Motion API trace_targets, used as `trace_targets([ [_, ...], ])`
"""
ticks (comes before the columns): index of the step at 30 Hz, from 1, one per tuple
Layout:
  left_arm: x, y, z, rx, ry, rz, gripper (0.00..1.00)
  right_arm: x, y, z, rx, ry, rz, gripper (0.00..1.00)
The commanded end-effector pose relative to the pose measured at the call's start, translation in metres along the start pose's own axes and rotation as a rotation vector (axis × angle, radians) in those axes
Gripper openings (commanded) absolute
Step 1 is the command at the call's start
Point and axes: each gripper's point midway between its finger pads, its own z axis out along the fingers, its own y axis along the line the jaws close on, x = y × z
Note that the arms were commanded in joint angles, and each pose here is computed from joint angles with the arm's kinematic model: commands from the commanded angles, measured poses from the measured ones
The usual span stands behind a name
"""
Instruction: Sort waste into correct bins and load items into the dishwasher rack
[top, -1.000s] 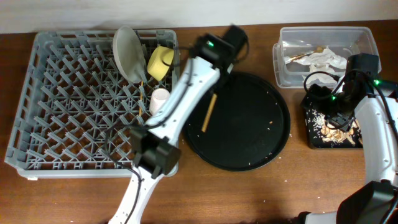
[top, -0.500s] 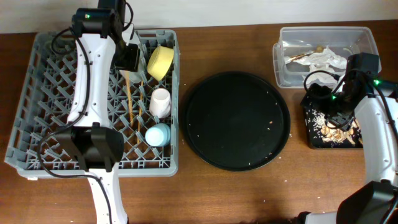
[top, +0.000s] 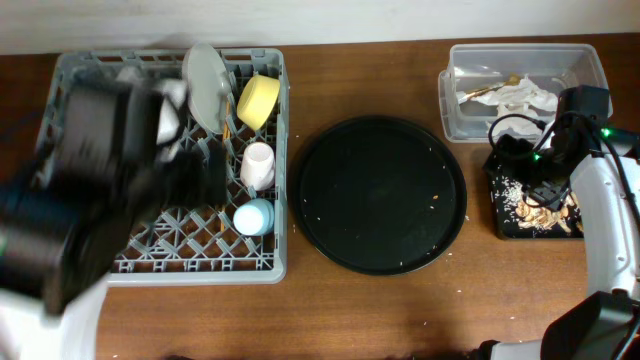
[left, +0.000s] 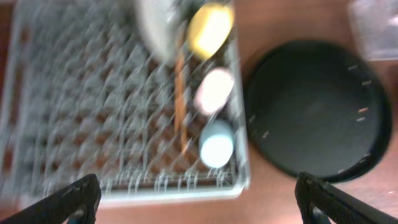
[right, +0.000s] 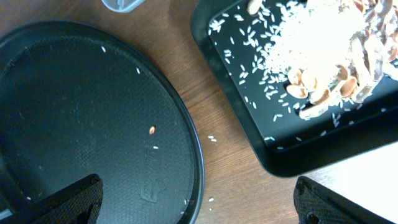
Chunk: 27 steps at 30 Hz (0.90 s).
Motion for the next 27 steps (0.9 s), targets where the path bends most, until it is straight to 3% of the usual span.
trace_targets([
  [1, 0.038, 0.021, 0.018, -0.081, -0.078, -0.178, 0.99, -0.001, 0.002, -0.004, -0.008, -0.011, -0.011, 0.99],
  [5, 0.079, 0.0, 0.096, 0.104, -0.33, -0.224, 1.0, -0.001, 0.002, -0.004, -0.008, -0.011, -0.011, 0.98],
  [8, 0.104, 0.019, 0.142, -0.039, -0.304, -0.183, 1.0, -0.001, 0.002, -0.004, -0.008, -0.011, -0.01, 0.98],
  [12, 0.099, 0.025, 0.154, -0.114, -0.305, -0.091, 1.0, -0.001, 0.002, -0.004, -0.008, -0.011, -0.01, 0.98],
  [14, 0.081, 0.024, 0.16, -0.092, -0.499, 0.01, 1.0, -0.001, 0.002, -0.004, -0.008, -0.011, -0.01, 0.99],
  [16, 0.086, 0.021, 0.155, -0.027, -0.708, 0.156, 1.0, -0.001, 0.002, -0.004, -0.008, -0.011, -0.01, 0.98],
  [23, 0.143, 0.064, 0.165, -0.148, -0.849, 0.076, 1.0, -0.001, 0.002, -0.004, -0.008, -0.011, -0.01, 0.98],
  [25, 0.162, 0.07, 0.179, -0.179, -0.775, 0.061, 1.0, -0.001, 0.002, -0.004, -0.008, -0.011, -0.01, 0.98],
  [27, 0.158, 0.069, 0.172, -0.177, -0.809, 0.063, 1.0, -0.001, 0.002, -0.004, -0.008, -0.011, -0.01, 0.99],
])
